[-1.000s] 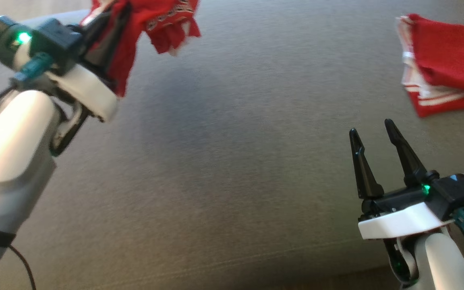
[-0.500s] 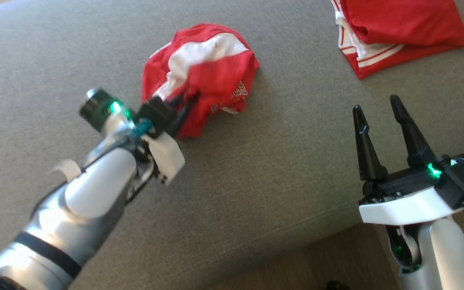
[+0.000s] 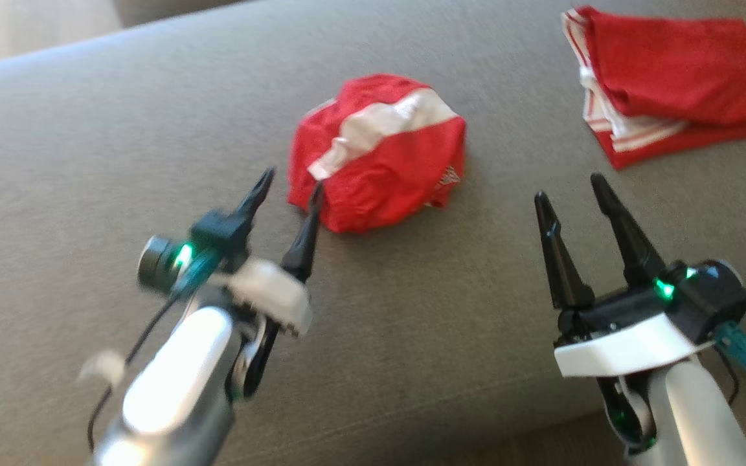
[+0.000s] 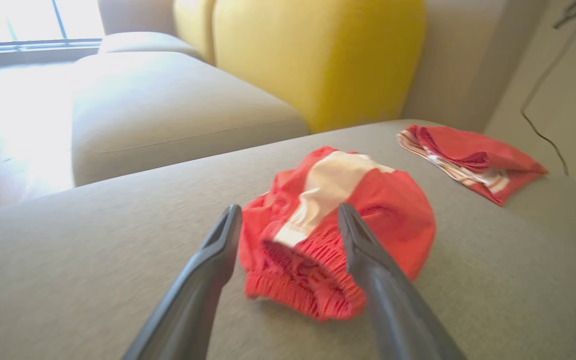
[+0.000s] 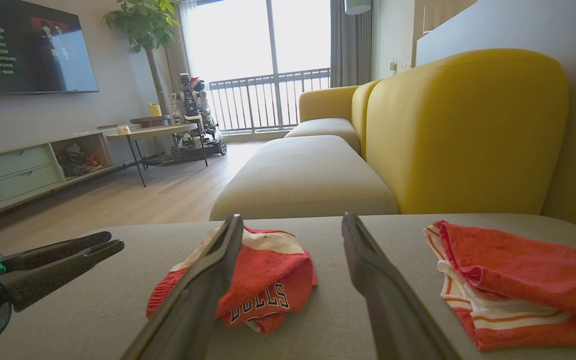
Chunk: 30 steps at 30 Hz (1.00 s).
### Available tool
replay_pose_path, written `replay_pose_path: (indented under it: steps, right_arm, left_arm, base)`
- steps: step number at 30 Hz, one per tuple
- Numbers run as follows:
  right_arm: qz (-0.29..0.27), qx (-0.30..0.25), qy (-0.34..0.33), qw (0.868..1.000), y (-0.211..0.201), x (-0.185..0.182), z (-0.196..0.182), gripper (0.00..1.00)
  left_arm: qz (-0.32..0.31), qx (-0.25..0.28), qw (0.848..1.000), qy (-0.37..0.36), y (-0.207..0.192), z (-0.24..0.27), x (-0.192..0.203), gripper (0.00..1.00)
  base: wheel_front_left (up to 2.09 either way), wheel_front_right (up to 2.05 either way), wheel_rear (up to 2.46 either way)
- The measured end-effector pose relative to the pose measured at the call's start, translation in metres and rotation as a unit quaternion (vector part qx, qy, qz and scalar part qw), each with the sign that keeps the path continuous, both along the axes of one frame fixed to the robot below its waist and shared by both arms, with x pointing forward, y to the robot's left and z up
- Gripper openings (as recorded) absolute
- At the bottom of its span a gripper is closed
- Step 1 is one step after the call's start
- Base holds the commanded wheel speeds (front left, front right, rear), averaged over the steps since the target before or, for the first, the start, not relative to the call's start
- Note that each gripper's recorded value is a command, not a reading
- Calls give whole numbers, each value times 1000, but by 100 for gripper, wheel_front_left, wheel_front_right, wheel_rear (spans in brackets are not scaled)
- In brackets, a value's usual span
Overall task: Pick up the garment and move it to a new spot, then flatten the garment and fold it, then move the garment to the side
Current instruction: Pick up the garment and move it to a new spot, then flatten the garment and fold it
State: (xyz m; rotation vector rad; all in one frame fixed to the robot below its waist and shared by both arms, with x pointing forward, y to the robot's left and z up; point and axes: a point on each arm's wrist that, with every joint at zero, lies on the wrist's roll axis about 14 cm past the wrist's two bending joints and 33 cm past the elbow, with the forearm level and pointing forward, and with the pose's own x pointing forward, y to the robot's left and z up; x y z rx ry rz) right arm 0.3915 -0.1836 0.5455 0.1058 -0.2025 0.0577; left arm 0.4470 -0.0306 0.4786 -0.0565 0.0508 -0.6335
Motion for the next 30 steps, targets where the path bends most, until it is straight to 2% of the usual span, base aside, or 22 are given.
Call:
replay_pose_path:
  steps: [3, 8, 14, 19, 23, 30]
  right_arm:
    - [20, 6, -1, 1000, 14, -5, 0, 100]
    - [42, 9, 2, 999, 29, -16, -2, 100]
    - [59, -2, -11, 998, 41, -23, 7, 100]
    - [59, -6, 0, 998, 40, -40, -1, 100]
    - [60, -6, 18, 998, 40, -55, -13, 100]
    - [56, -5, 17, 998, 38, -58, -13, 100]
  left_arm:
    - [86, -33, 996, 4, 42, 10, -16, 100]
    - [206, -83, 975, -12, 107, 34, -50, 100]
    - [305, -84, 947, -52, 168, 52, -97, 100]
    - [346, -70, 932, -80, 192, 60, -135, 100]
    - [351, -33, 932, -88, 197, 54, -161, 100]
    - [352, -30, 931, -90, 201, 53, -166, 100]
  base:
    - [0, 0, 0]
    - [0, 0, 0]
    - [0, 0, 0]
    - [0, 0, 0]
    - [0, 0, 0]
    - [0, 0, 0]
